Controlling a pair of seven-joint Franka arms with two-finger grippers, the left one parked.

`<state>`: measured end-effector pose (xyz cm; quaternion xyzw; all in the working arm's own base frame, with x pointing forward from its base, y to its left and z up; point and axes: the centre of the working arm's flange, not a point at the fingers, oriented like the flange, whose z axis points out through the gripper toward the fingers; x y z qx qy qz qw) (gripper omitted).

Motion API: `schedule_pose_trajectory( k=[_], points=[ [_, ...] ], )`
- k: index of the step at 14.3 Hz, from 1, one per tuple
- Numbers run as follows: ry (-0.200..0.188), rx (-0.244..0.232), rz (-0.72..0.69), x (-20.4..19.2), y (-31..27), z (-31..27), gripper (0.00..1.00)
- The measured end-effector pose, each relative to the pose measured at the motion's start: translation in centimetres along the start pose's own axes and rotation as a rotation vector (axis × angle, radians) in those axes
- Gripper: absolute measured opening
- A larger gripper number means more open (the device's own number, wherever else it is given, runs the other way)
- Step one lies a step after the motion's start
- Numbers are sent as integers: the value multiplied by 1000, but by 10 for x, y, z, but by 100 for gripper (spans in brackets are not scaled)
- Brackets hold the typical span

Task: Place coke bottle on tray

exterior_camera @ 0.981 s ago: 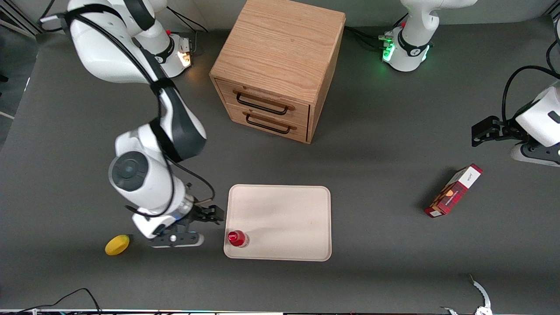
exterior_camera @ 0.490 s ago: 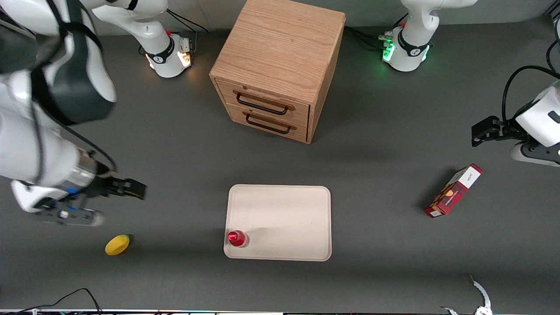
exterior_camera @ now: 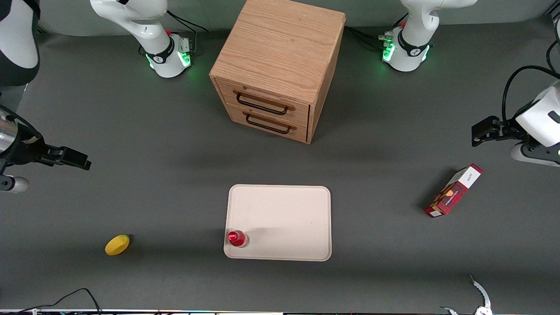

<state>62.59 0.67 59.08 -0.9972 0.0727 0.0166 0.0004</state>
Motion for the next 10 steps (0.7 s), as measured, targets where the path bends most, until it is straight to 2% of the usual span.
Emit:
schedule_pose_trajectory(
  k=[4,10],
  points=[
    [34,6,5,5,9,21,100],
    [48,5,25,0,27,18,100]
  ],
)
